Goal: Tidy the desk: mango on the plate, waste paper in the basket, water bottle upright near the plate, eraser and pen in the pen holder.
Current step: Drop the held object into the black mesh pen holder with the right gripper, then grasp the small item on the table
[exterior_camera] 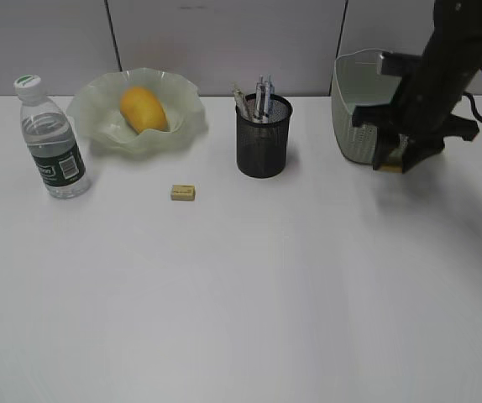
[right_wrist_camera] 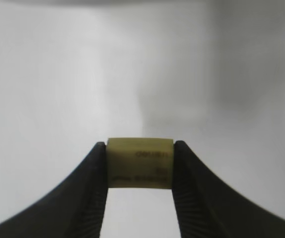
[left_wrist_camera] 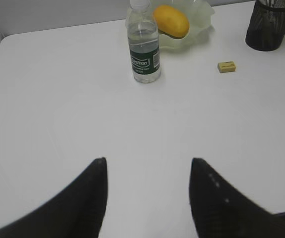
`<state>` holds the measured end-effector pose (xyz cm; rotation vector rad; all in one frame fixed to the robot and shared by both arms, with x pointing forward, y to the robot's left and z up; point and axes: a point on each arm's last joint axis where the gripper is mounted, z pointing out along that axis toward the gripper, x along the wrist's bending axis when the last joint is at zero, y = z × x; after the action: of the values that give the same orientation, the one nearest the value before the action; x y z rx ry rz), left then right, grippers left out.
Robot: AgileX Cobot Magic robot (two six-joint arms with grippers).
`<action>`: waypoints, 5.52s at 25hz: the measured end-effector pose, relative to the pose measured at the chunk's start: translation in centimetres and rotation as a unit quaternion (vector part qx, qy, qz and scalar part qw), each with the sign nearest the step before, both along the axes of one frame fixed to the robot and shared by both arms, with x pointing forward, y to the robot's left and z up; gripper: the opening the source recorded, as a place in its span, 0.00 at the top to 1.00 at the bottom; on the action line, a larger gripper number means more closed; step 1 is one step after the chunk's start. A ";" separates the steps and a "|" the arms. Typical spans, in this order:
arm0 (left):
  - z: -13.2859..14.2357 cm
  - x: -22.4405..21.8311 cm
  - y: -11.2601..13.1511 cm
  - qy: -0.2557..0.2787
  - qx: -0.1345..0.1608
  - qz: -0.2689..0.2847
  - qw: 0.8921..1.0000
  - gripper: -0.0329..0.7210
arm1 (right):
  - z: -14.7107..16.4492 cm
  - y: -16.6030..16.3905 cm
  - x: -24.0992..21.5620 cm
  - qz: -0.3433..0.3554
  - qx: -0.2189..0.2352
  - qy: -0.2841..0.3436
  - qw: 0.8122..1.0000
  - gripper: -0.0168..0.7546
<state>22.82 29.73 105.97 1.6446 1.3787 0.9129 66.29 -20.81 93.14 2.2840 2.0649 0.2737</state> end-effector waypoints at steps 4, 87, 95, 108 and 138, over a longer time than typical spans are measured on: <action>0.0 0.0 0.0 0.000 0.000 0.000 1.000 0.42 | 4.1 3.4 1.2 0.037 0.019 -0.063 0.997 0.57; 0.0 0.0 0.0 0.000 0.001 0.001 1.000 0.42 | 12.1 5.9 -12.6 0.267 -0.025 -0.024 0.963 0.24; 0.0 0.0 0.0 0.000 0.001 0.001 1.000 0.42 | 13.5 3.0 -18.6 0.256 -0.009 -0.094 0.962 0.25; 0.0 0.0 0.0 0.000 0.001 0.001 1.000 0.42 | 15.1 -2.0 -28.9 0.247 0.014 -0.199 0.948 0.25; 0.8 0.9 -0.7 0.005 -0.033 -0.021 0.999 0.42 | 12.0 -7.5 -39.3 0.234 0.019 -0.348 0.908 0.25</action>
<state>23.69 29.07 106.80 1.6236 1.3622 0.8285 27.01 -28.31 105.15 1.3380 2.1255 0.9830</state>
